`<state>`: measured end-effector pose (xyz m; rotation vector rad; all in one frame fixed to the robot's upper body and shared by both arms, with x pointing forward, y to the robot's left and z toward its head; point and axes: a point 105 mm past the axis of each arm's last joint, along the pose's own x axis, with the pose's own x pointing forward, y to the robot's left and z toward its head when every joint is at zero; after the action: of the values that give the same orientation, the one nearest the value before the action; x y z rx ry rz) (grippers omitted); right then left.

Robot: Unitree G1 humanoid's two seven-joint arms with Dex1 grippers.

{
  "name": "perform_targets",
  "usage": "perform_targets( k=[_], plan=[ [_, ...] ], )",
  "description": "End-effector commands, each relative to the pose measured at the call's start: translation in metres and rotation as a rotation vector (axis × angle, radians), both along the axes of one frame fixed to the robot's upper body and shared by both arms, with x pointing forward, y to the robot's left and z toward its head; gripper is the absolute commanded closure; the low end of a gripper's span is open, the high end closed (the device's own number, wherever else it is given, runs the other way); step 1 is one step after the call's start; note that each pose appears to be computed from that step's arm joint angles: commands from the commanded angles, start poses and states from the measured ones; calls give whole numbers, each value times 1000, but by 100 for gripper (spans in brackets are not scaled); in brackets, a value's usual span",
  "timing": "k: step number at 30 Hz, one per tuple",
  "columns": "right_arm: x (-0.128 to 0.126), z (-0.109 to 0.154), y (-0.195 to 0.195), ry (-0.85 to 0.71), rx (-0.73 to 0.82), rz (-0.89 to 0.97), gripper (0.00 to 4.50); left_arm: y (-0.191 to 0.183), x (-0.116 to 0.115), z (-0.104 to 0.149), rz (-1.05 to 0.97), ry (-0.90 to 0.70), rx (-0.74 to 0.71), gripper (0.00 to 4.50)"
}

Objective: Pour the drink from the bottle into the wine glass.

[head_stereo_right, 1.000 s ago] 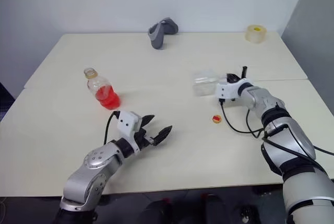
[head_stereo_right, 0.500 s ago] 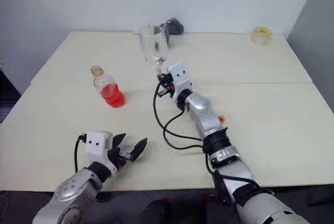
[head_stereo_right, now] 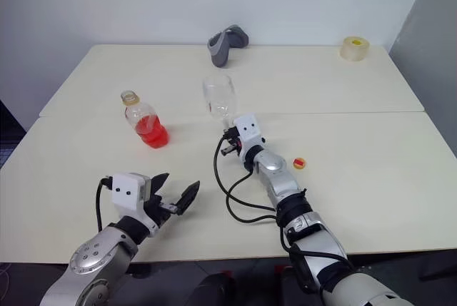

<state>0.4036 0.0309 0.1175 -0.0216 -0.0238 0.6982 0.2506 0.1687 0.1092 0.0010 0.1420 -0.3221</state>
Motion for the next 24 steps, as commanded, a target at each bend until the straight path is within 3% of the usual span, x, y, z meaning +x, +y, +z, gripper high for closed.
perform_targets(
  k=[1,5,14,24],
  plan=[
    [-6,-6,0,-38,-84,13,446,2,1,12,4,-53,18,0],
    [-17,-11,-11,-78,-168,47,446,4,4,13,8,-57,19,0],
    [-12,1,-20,-82,-182,28,446,2,8,11,4,-56,15,0],
    [-16,14,-25,-60,-127,47,97,8,11,9,16,-56,21,0]
  ],
)
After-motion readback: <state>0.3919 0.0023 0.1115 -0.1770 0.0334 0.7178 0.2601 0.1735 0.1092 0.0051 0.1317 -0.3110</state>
